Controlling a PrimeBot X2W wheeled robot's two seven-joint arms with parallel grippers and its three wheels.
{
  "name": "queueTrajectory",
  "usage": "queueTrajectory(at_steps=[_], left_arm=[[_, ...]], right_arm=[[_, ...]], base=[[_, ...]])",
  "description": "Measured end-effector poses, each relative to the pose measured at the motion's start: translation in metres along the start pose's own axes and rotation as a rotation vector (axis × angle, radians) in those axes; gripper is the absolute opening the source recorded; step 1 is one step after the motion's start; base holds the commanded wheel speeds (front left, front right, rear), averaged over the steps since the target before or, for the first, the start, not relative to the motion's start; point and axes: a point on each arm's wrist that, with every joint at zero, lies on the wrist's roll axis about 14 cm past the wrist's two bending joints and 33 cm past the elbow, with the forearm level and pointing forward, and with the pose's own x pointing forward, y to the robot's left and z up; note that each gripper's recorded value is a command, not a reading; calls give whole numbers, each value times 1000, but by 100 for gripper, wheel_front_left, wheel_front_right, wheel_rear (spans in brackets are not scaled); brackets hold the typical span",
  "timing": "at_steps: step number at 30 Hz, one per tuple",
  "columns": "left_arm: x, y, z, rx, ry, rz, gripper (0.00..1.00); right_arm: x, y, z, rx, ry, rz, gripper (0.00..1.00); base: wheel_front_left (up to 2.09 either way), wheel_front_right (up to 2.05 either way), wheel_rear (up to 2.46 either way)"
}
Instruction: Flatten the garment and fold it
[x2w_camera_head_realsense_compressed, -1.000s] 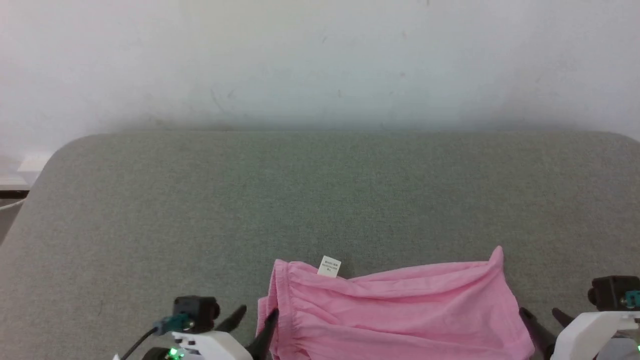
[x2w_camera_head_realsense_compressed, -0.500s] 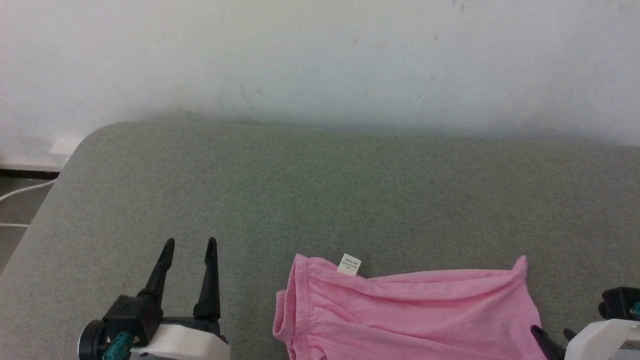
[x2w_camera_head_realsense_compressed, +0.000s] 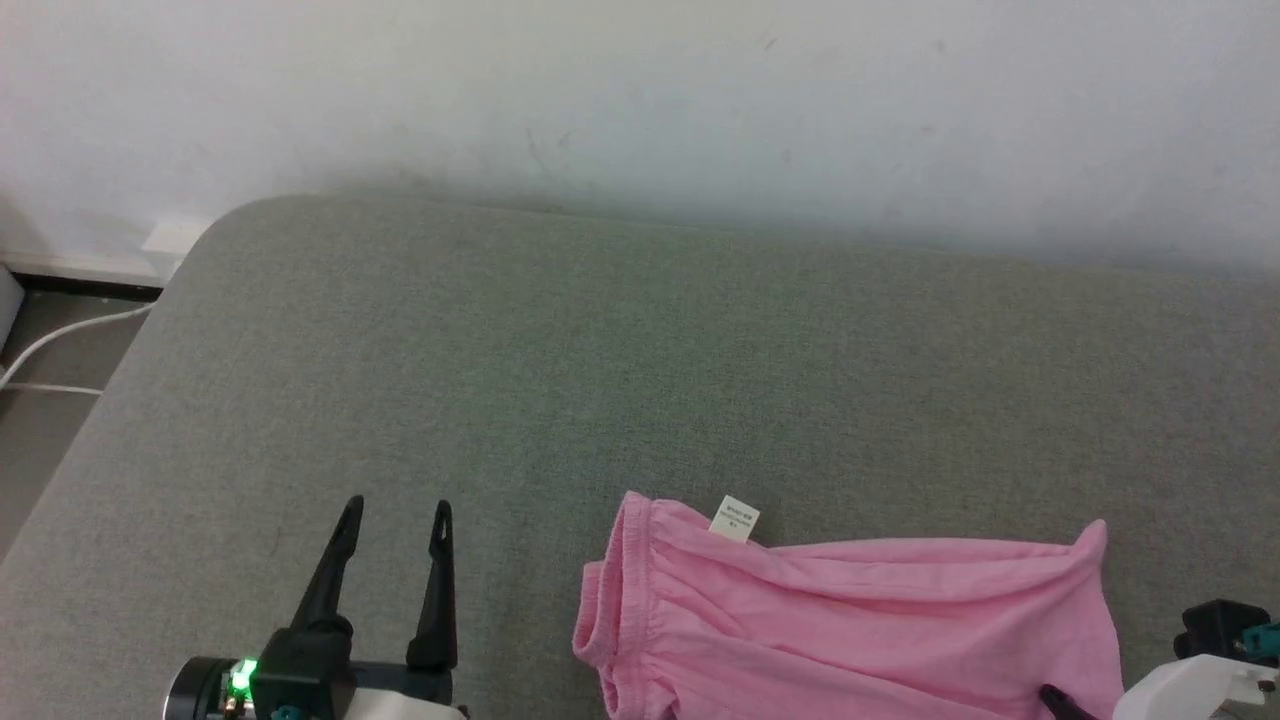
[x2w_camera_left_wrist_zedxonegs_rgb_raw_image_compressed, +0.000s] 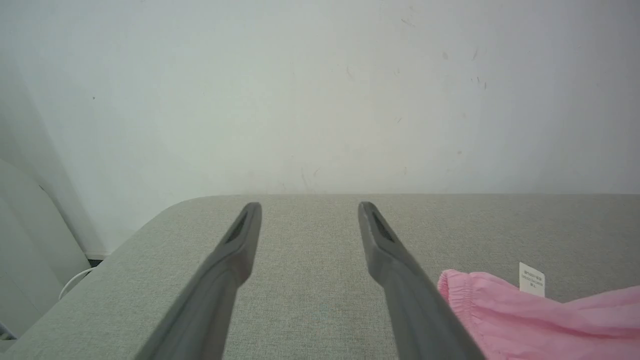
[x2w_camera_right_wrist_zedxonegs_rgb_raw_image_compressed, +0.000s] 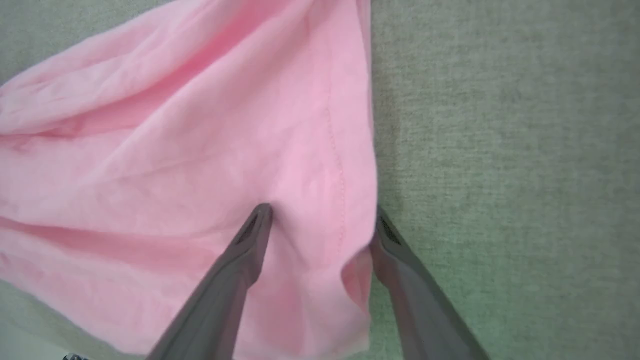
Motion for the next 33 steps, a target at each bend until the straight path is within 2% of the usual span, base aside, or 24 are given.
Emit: queueTrajectory(at_steps=[7, 8, 9, 10, 14, 18, 27, 30, 33], left_arm=[[0, 7, -6, 13, 20, 18, 100], [0, 8, -6, 12, 22, 24, 100], [0, 8, -7, 13, 23, 24, 100], [0, 9, -7, 14, 24, 28, 100], [0, 11, -6, 13, 17, 34, 100], [1, 8, -3, 1, 6, 21, 100], [2, -2, -1, -15, -5, -9, 100], [0, -3, -1, -17, -6, -12, 100], [-1, -2, 0, -16, -10, -8, 100]], right_arm=[[14, 5, -6, -15, 53, 13, 100], [16, 6, -7, -21, 57, 15, 86], [17, 7, -7, -27, 57, 17, 11], [18, 8, -6, -33, 53, 20, 0], [19, 16, -1, -22, 8, 37, 0], [13, 7, 8, -11, -47, 14, 0], [-14, -63, 44, 28, -170, -171, 0], [-18, -66, 47, 39, -187, -178, 0], [-21, -54, 57, 16, -217, -150, 0]], base=[[0, 0, 0], [0, 0, 0], [0, 0, 0], [0, 0, 0], [0, 0, 0], [0, 0, 0], [0, 0, 0], [0, 0, 0], [0, 0, 0]])
